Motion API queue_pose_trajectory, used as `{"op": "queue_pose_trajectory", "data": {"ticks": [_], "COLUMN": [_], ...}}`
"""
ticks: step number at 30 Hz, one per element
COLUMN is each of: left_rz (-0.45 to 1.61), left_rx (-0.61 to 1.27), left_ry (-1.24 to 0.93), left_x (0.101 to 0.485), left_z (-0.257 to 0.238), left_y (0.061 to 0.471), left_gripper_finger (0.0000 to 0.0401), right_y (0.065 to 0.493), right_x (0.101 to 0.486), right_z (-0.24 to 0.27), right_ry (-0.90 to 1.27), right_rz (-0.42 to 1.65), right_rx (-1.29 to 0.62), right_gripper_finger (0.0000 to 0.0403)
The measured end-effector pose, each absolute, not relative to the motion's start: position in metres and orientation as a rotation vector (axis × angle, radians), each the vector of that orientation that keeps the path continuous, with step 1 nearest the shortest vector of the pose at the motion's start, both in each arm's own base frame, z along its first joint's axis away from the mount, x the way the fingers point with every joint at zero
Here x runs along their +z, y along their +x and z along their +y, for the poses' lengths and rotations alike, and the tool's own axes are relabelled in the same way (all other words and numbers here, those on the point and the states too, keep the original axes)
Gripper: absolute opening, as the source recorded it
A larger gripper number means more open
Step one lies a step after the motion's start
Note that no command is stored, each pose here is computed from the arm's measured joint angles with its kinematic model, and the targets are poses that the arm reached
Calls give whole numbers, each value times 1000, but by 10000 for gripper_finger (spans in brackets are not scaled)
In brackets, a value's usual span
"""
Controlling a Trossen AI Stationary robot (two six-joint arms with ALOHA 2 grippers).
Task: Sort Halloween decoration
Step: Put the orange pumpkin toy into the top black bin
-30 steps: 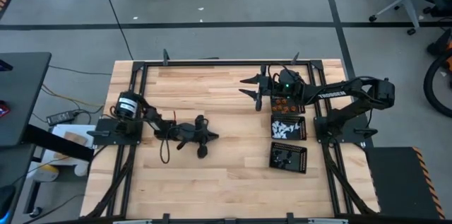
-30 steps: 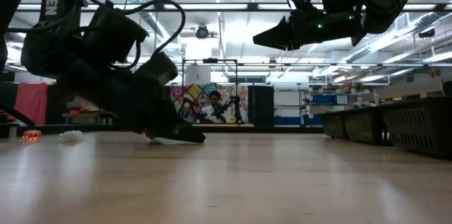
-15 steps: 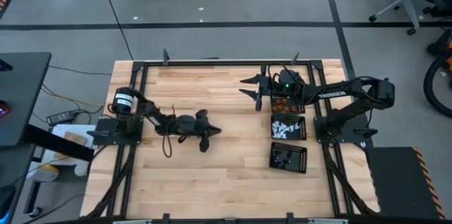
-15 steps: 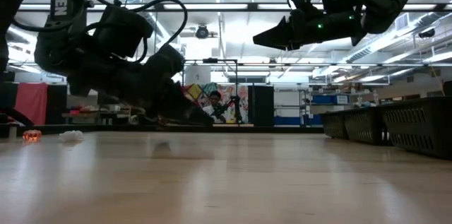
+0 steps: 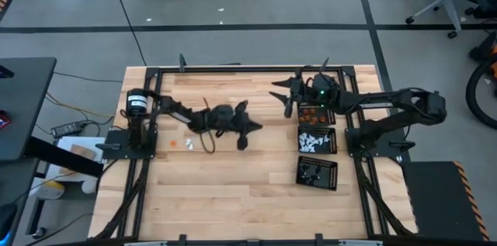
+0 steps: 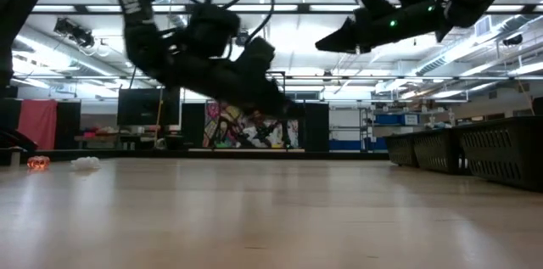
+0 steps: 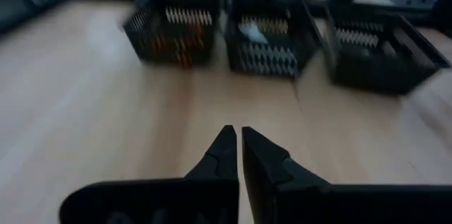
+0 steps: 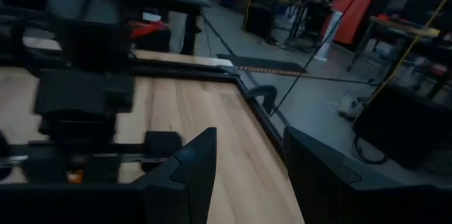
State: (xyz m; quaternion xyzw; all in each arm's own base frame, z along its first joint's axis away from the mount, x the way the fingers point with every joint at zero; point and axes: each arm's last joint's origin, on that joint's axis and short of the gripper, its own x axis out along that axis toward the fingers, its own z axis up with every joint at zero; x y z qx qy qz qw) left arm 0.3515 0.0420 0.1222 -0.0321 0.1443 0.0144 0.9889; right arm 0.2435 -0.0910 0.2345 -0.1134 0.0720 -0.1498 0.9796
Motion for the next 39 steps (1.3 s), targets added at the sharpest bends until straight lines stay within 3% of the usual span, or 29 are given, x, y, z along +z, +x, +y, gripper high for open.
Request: {"op": "queue_pose_trajectory", "data": {"ticks": [13, 24, 39], "left_rz": [117, 175, -3], "left_rx": [-43, -22, -21], "left_ry": [28, -41, -9], "left_x": [156, 158, 149], "left_z": [104, 126, 139], "left_y": [448, 532, 586], "left_gripper_finger": [6, 5, 5], "right_y": [204, 179, 179], "right_x": [268, 289, 288], "right_z": [-72, -64, -56], "right_ry": [-285, -310, -292], "right_rz": [67, -15, -7], "right_rx": [-345, -383, -349], "right_gripper_finger": [169, 169, 169]}}
